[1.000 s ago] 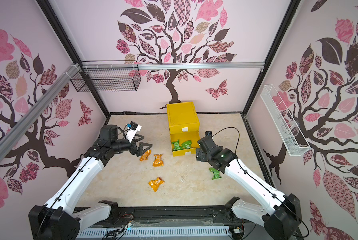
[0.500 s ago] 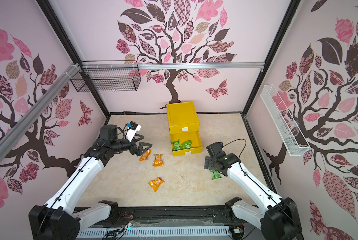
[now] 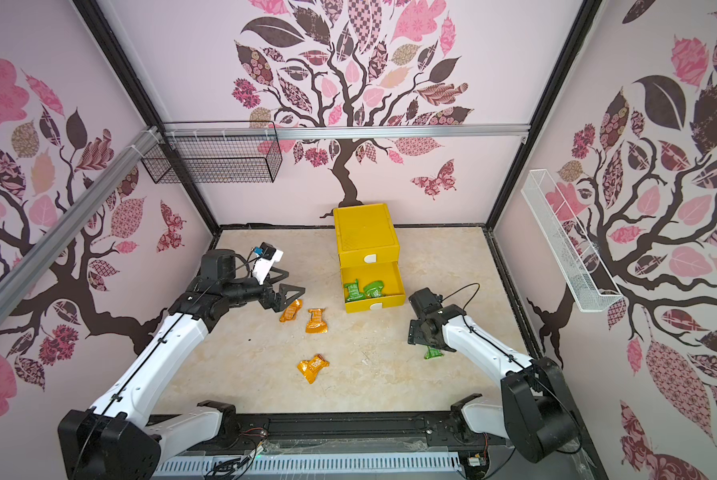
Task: Place the cookies into the drawer by color
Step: Pick up the cookie at the center of the board.
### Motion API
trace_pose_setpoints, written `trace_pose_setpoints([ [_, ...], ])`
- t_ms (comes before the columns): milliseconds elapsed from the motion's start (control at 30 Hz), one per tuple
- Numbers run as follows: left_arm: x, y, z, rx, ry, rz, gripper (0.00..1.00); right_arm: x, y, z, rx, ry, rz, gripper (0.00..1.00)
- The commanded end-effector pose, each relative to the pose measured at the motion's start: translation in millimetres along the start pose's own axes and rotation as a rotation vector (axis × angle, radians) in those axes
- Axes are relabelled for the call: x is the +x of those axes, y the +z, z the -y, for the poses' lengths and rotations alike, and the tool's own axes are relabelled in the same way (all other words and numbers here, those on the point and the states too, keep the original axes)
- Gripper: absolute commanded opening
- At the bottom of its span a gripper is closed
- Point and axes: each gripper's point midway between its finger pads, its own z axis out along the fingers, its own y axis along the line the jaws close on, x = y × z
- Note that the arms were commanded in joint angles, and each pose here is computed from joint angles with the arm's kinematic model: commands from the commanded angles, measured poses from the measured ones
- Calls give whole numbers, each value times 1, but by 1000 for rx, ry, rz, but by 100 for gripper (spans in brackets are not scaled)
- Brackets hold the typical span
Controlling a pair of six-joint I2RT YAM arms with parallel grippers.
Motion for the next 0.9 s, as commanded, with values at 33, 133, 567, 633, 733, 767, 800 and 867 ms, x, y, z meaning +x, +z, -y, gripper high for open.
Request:
trace_pose_setpoints([
  [33, 2, 2, 0, 7, -1, -4, 97, -6, 8, -3, -17, 30, -1, 85],
  [133, 5, 4, -3, -3, 5, -6, 97, -3, 15, -3, -12, 34, -20, 80],
  [567, 5, 1, -4, -9, 3, -5, 97, 10, 28, -10, -11, 15, -122, 71],
  [633, 5, 3, -5, -9, 3, -1, 97, 12, 29, -10, -13, 17, -131, 67],
  [733, 2, 1, -2, 0, 0, -1, 97, 17, 32, -14, -39, 25, -147, 61],
  [767, 3, 1, -3, -1, 2, -3, 97, 18, 33, -14, -40, 23, -151, 59],
  [800, 4, 1, -4, -7, 4, -5, 97, 18, 33, -14, -37, 22, -152, 58],
  [867, 6, 3, -6, -10, 5, -3, 97, 17, 33, -13, -34, 22, -149, 53],
])
